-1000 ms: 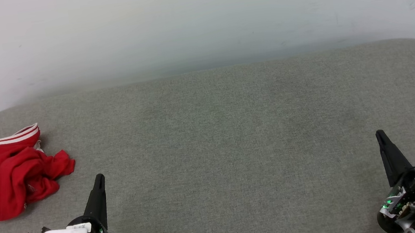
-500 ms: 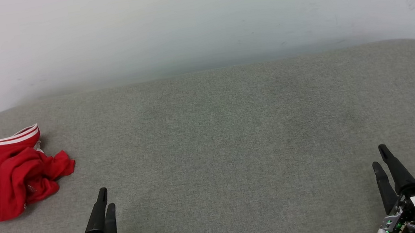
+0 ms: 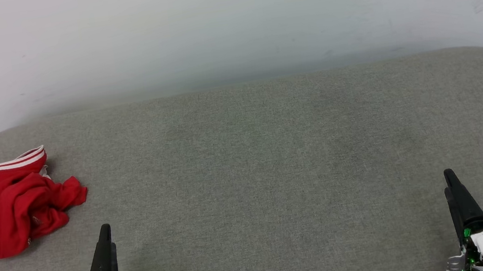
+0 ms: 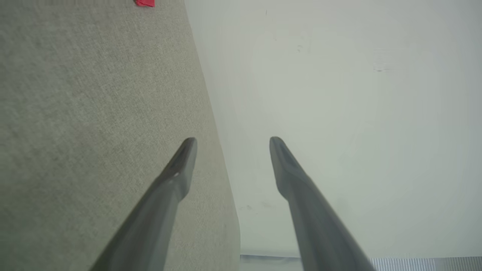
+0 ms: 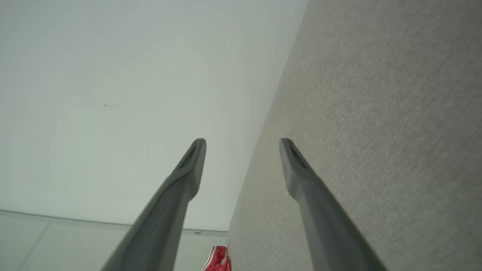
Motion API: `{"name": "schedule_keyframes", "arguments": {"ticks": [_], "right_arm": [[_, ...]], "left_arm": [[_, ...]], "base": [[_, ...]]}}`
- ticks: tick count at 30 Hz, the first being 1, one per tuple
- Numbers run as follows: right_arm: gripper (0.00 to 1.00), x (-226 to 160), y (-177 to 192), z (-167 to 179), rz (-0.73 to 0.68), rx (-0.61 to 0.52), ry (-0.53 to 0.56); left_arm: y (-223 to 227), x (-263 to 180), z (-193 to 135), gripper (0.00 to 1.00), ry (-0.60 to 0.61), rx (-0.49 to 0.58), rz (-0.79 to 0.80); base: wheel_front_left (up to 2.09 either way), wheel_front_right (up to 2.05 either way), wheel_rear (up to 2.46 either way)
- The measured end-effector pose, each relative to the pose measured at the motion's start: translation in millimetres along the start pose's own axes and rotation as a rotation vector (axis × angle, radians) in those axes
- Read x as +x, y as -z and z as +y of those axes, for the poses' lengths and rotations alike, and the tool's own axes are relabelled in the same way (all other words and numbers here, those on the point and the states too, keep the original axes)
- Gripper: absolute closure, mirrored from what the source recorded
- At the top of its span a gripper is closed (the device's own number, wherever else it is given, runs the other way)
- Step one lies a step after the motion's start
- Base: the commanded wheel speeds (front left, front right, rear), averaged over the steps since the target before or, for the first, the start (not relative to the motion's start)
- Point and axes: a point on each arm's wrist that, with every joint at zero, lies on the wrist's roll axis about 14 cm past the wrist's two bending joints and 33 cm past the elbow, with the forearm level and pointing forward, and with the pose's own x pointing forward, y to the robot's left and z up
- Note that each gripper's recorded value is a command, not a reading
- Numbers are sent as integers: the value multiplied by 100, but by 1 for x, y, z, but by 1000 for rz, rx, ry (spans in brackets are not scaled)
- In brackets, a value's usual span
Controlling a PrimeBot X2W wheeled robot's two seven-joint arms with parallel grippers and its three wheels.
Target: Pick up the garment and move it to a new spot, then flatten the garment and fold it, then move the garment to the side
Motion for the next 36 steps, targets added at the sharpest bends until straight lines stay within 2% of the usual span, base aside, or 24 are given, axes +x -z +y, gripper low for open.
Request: {"name": "schedule_keyframes", "arguments": {"ticks": [11, 18, 30, 36], "right_arm": [[0, 2, -5, 31, -32, -295, -94], [0, 1, 2, 54, -38, -526, -172], [0, -3, 11, 76, -63, -833, -253], [0, -5, 15, 80, -73, -945, -275]], "left_arm": [[-41, -3, -10, 0, 22, 167, -135], [-49, -3, -34, 0, 83, 325, -178], [-15, -7, -80, 0, 177, 692, -162], [15, -11, -87, 0, 218, 854, -116]], "base": [[0, 0, 0], [0, 0, 0], [0, 0, 0], [0, 0, 0]]}}
